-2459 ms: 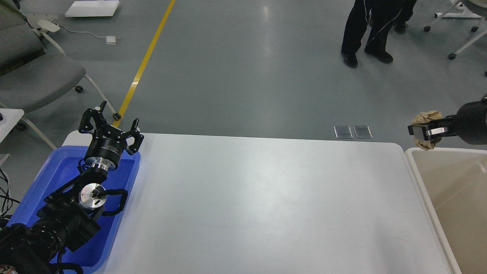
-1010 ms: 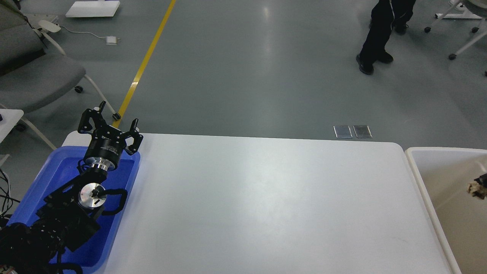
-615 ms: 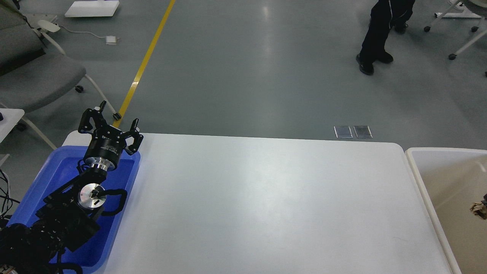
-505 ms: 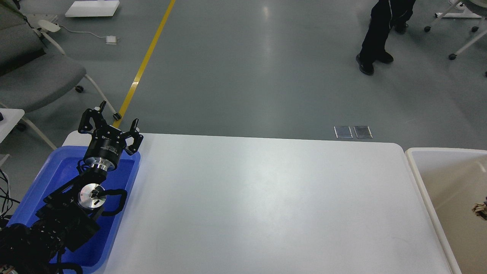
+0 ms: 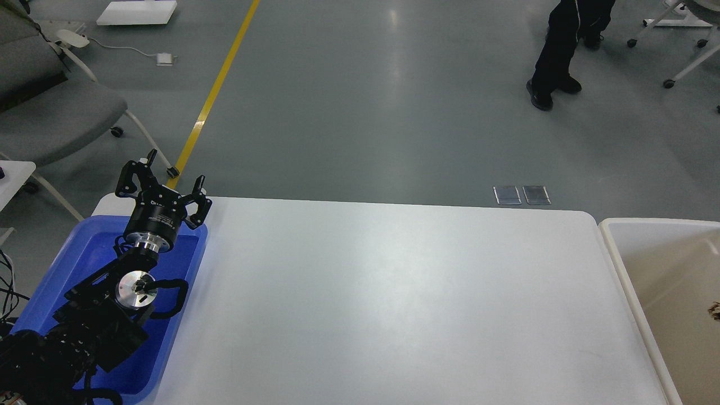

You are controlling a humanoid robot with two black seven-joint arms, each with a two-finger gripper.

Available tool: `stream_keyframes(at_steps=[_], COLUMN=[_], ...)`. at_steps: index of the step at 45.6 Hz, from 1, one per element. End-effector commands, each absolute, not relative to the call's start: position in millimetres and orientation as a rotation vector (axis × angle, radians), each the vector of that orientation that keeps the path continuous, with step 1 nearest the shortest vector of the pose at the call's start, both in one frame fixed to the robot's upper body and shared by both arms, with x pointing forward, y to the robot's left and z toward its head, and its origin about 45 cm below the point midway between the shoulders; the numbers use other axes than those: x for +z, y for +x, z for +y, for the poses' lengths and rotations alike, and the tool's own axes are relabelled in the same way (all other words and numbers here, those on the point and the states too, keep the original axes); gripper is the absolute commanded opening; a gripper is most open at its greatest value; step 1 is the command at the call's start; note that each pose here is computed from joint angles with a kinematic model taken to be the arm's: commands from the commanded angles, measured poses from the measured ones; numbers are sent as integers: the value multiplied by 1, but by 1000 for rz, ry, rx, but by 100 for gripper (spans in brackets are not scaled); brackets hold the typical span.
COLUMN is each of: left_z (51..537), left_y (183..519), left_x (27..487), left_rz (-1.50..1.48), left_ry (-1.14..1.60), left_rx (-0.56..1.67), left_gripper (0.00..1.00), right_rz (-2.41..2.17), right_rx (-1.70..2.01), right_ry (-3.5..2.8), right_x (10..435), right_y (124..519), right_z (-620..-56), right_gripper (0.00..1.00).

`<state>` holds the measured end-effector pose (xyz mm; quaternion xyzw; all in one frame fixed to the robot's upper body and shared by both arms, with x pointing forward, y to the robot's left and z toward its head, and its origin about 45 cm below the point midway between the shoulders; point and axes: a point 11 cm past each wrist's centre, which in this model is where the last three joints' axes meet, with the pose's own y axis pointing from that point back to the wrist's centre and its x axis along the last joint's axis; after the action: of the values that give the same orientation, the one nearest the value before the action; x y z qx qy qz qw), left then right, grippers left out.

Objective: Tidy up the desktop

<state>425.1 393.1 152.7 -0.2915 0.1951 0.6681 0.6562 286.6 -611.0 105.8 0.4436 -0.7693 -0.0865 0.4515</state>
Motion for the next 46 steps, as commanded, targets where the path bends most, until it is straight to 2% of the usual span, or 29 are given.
stream_keyframes(at_steps=[1,13,24,39,46], left_z=[393,393,393,393,393], left_y=[425,425,425,425,425], left_x=[153,153,153,153,153], left_rz=[442,442,442,442,442], left_ry=[-661,-661,-661,-661,-661], left_rx=[1514,1514,1514,1514,1514], left_gripper=[100,100,100,100,100], right_rz=[-1930,-1953,-1924,-2158,-2282], right_rx=[-200,-177,-165,-259,-374], right_ry=[1089,1134,1158,1261,1554], right_x=[112,124,119,146,174], right_y=[294,316,324,350,385], right_z=[-610,-602,-590,-587,-548], right_gripper=[100,100,100,100,100])
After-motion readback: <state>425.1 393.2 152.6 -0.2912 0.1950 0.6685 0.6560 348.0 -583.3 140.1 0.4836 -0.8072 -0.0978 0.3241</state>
